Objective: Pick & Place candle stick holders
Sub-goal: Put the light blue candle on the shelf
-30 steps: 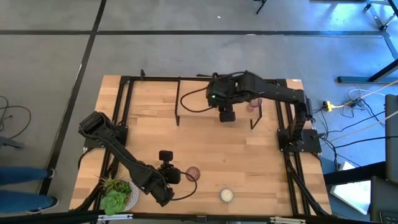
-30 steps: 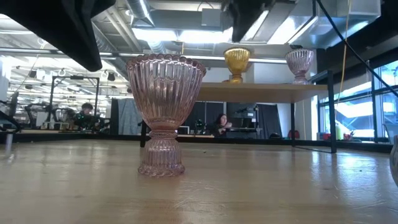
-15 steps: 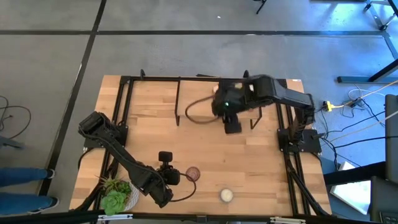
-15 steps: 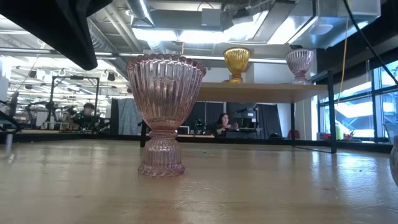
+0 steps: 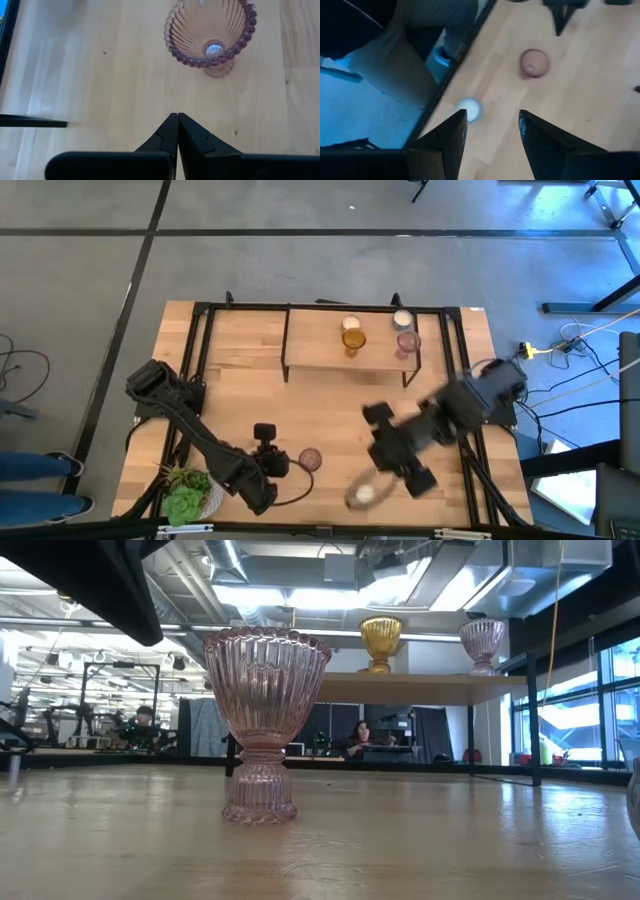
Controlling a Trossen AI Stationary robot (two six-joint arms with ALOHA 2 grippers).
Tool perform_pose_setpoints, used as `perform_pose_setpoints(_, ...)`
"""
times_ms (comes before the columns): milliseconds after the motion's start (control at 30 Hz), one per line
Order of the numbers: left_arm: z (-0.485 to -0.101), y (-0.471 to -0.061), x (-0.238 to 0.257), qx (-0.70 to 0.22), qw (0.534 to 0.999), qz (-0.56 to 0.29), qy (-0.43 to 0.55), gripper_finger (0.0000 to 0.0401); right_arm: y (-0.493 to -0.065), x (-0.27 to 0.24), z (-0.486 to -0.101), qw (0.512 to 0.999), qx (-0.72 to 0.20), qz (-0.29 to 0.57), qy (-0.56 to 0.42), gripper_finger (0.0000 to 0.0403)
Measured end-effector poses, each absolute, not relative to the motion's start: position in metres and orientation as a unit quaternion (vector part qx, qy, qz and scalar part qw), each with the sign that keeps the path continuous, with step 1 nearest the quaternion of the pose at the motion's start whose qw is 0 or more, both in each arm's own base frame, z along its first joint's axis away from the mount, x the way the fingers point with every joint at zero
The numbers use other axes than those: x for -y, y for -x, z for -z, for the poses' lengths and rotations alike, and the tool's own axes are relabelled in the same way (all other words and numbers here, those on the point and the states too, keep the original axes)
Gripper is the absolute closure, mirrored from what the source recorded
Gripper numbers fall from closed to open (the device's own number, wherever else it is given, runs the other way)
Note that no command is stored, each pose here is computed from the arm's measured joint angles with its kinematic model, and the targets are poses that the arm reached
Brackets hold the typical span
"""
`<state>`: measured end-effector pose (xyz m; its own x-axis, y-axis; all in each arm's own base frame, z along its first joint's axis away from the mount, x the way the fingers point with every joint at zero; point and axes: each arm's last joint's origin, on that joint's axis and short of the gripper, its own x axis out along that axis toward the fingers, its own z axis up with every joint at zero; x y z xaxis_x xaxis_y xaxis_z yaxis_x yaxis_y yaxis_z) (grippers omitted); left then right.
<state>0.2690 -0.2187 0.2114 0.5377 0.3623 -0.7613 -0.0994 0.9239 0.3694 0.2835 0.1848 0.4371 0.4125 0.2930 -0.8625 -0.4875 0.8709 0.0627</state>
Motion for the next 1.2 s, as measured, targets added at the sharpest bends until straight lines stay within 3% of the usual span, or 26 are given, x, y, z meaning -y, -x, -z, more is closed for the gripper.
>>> perform_pose_setpoints(133,-0.212,-0.266,0.223,-0.455,0.868,-0.132,-0.145,0.0399,-0.258,-0.219,-0.436,0.841,-0.486,-0.214,0.104,0.0219)
perform_pose_setpoints(300,-0.213,-0.262,0.227,-0.440,0.873,-0.136,-0.157,0.0399,-0.227,-0.255,-0.420,0.856,-0.483,-0.130,0.128,0.0219)
perform_pose_setpoints(600,-0.214,-0.262,0.227,-0.424,0.880,-0.149,-0.158,0.0399,-0.198,-0.300,-0.317,0.870,-0.450,0.023,0.202,0.0219)
perform_pose_setpoints(833,-0.223,-0.266,0.223,-0.415,0.884,-0.143,-0.157,0.0399,-0.219,-0.308,-0.252,0.895,-0.416,0.007,0.159,0.0219)
perform_pose_setpoints(1033,-0.235,-0.271,0.217,-0.396,0.894,-0.135,-0.158,0.0398,-0.220,-0.302,-0.251,0.905,-0.391,-0.025,0.166,0.0219)
perform_pose_setpoints(1200,-0.240,-0.278,0.212,-0.384,0.901,-0.131,-0.154,0.0398,-0.213,-0.301,-0.225,0.910,-0.372,-0.019,0.181,0.0219)
